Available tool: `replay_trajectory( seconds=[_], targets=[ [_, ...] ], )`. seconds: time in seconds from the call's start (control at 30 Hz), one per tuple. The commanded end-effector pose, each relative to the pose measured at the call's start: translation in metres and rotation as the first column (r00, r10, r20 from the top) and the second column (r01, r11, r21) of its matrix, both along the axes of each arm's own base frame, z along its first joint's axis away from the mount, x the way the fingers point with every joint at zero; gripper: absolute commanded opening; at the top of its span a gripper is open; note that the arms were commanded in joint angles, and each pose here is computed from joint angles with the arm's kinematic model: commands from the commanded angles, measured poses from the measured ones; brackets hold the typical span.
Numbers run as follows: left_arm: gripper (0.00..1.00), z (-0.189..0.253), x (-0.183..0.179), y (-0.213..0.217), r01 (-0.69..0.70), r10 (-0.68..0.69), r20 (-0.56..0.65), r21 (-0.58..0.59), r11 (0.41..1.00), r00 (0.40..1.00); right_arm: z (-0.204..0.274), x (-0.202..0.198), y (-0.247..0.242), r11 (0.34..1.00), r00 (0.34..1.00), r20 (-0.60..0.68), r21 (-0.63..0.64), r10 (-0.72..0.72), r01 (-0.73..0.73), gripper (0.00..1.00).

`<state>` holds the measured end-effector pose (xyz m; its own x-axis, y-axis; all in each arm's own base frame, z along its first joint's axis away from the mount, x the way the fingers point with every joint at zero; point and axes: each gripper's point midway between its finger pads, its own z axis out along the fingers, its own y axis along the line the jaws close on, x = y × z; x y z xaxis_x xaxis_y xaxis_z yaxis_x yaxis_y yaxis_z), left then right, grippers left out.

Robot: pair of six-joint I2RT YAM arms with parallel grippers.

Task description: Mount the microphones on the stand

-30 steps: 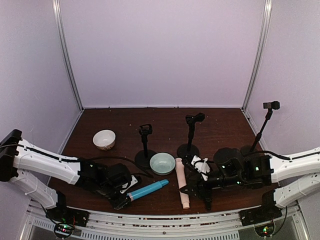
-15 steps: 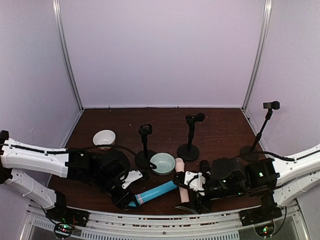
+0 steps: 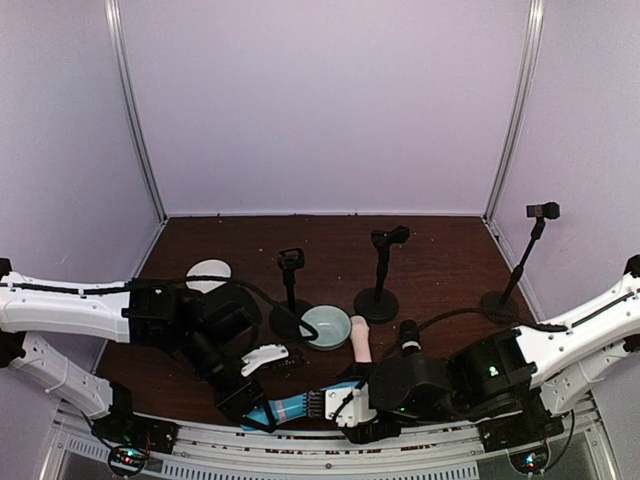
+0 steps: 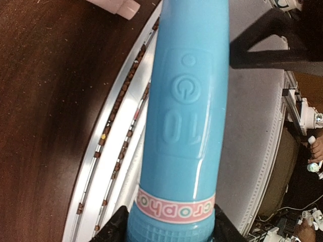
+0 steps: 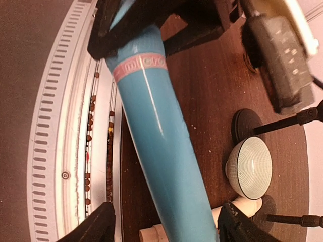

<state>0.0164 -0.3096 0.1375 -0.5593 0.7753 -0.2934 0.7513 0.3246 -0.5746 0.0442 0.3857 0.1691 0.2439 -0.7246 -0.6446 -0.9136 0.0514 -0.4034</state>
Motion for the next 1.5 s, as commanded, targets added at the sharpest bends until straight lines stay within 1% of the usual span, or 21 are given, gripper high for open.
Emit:
replay_trajectory(
  seconds=[0.0,0.13,0.2,0.27,0.33,0.4,0.47,0.5,0.6,0.7,0.77,0.83,0.9,0.97,1.0,1.07,1.13,1.23,1.3,1.37,1.47],
  targets=[
    [0.29,0.026,-0.014,0.001,0.073,-0.075,-0.03,-0.064,0.995,0.997,-0.006,0.008,-0.003,0.995,0.995,0.097,-0.094,-0.01,0.019,0.69],
    [0.3,0.04,-0.018,0.001,0.087,-0.092,-0.038,-0.105,0.991,0.995,-0.011,0.008,-0.002,0.992,0.993,0.118,-0.128,0.009,0.006,0.56],
    [0.36,0.046,-0.018,0.001,0.09,-0.094,-0.033,-0.122,0.988,0.995,-0.01,0.008,0.0,0.991,0.992,0.124,-0.134,0.015,0.002,0.43],
    [0.53,0.051,-0.012,0.0,0.082,-0.081,0.008,-0.124,0.989,0.997,-0.008,0.009,0.001,0.992,0.992,0.127,-0.126,0.014,0.002,0.33],
    [0.65,0.058,0.001,-0.001,0.057,-0.046,0.09,-0.126,0.99,0.995,-0.005,0.009,0.001,0.994,0.992,0.125,-0.108,0.01,0.004,0.27],
    [0.75,0.073,0.015,-0.002,0.031,-0.002,0.185,-0.156,0.987,0.983,-0.001,0.008,0.001,0.998,0.995,0.104,-0.07,0.009,-0.002,0.25],
    [0.96,0.098,0.028,-0.003,0.023,0.04,0.284,-0.216,0.976,0.958,0.002,0.011,-0.001,1.0,0.999,0.054,-0.027,-0.001,0.002,0.23],
    [0.98,0.116,0.034,-0.004,0.027,0.064,0.334,-0.259,0.966,0.941,0.004,0.014,-0.002,1.0,1.0,0.022,-0.001,-0.01,0.011,0.23],
    [0.98,0.159,0.057,-0.004,0.005,0.187,0.466,-0.38,0.925,0.865,0.015,0.022,-0.006,0.993,0.995,-0.099,0.114,-0.03,0.042,0.22],
    [0.98,0.192,0.074,-0.008,0.027,0.304,0.549,-0.514,0.857,0.778,0.039,0.028,-0.009,0.955,0.971,-0.237,0.287,-0.007,0.077,0.21],
    [0.98,0.212,0.088,-0.013,0.024,0.402,0.572,-0.595,0.803,0.715,0.057,0.039,-0.012,0.911,0.951,-0.31,0.393,0.007,0.122,0.2],
    [0.98,0.233,0.095,-0.021,0.051,0.475,0.571,-0.673,0.738,0.669,0.078,0.05,-0.017,0.861,0.927,-0.373,0.483,0.035,0.162,0.19],
    [0.98,0.25,0.1,-0.031,0.088,0.522,0.568,-0.726,0.682,0.636,0.097,0.06,-0.024,0.811,0.911,-0.408,0.553,0.061,0.193,0.18],
    [0.98,0.261,0.111,-0.041,0.086,0.566,0.546,-0.762,0.642,0.618,0.113,0.07,-0.031,0.766,0.901,-0.425,0.607,0.09,0.21,0.18],
    [0.98,0.263,0.121,-0.045,0.051,0.59,0.512,-0.78,0.623,0.624,0.122,0.077,-0.036,0.739,0.896,-0.433,0.636,0.103,0.222,0.18],
    [0.95,0.263,0.141,-0.055,-0.008,0.602,0.437,-0.805,0.594,0.669,0.137,0.078,-0.039,0.704,0.89,-0.425,0.683,0.167,0.195,0.18],
    [0.93,0.264,0.15,-0.065,-0.007,0.588,0.38,-0.836,0.549,0.714,0.143,0.081,-0.039,0.694,0.888,-0.422,0.695,0.184,0.187,0.18],
    [0.93,0.278,0.15,-0.077,0.057,0.572,0.373,-0.868,0.492,0.73,0.141,0.086,-0.033,0.704,0.885,-0.426,0.686,0.185,0.183,0.18],
    [0.92,0.288,0.156,-0.087,0.074,0.558,0.38,-0.866,0.494,0.738,0.14,0.089,-0.029,0.706,0.881,-0.431,0.685,0.195,0.179,0.18],
    [0.88,0.291,0.162,-0.095,0.09,0.534,0.384,-0.865,0.494,0.753,0.142,0.091,-0.025,0.707,0.878,-0.434,0.685,0.202,0.176,0.18],
    [0.78,0.3,0.163,-0.099,0.124,0.505,0.364,-0.886,0.446,0.782,0.145,0.098,-0.023,0.701,0.879,-0.435,0.688,0.194,0.186,0.18]
  ],
)
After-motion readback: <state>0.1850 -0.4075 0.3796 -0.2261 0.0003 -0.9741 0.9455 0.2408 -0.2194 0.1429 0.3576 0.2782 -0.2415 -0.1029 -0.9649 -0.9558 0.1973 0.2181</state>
